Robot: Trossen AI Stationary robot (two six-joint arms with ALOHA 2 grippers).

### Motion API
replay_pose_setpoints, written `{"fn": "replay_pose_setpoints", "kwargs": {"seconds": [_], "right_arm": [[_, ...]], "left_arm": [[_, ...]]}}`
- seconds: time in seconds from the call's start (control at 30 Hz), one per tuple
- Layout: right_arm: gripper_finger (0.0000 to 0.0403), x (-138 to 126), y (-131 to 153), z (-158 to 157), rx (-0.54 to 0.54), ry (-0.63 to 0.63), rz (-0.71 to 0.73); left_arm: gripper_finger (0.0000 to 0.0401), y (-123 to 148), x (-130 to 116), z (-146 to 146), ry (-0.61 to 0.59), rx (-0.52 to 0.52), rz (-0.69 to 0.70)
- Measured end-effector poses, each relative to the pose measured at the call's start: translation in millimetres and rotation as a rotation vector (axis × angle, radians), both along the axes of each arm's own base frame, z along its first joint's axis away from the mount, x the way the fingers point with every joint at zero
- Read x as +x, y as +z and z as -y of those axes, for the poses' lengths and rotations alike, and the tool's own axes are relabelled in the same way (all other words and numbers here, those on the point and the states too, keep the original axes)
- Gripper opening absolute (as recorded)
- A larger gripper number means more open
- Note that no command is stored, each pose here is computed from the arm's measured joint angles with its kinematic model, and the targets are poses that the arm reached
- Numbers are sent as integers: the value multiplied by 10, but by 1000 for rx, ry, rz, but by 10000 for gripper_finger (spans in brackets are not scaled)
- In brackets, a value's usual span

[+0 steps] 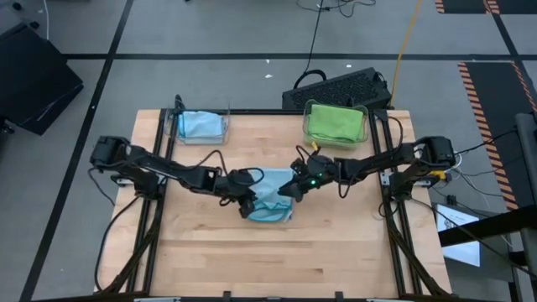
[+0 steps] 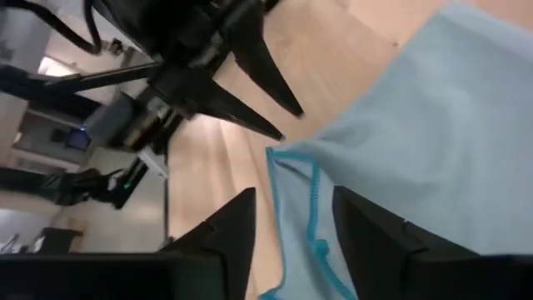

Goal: Sort microfiber towel by color & place in baskets
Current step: Fold the blue towel

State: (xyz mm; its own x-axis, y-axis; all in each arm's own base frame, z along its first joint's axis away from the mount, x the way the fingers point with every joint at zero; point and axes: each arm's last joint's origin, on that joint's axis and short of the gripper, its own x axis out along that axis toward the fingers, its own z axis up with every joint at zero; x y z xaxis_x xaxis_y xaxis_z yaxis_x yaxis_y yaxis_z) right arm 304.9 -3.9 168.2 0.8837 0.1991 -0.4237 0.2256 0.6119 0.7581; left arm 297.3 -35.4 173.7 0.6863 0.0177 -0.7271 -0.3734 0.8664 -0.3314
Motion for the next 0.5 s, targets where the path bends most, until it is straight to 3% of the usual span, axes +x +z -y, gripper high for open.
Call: {"fn": "replay_pose_setpoints", "kwargs": {"seconds": [0.1, 0.23, 0.37, 0.5], "right_arm": [[119, 14, -90, -62, -9, 6, -38], [80, 55, -248, -128, 3, 19, -79], [51, 95, -406, -149, 40, 8, -107], [36, 166, -404, -215, 64, 103, -7]], "left_arm": [[62, -211, 71, 18, 19, -39, -50], [40, -443, 164, 89, -33, -192, -80], [31, -498, 220, 221, -180, -331, -58], [31, -483, 183, 266, -189, -348, -87]]}}
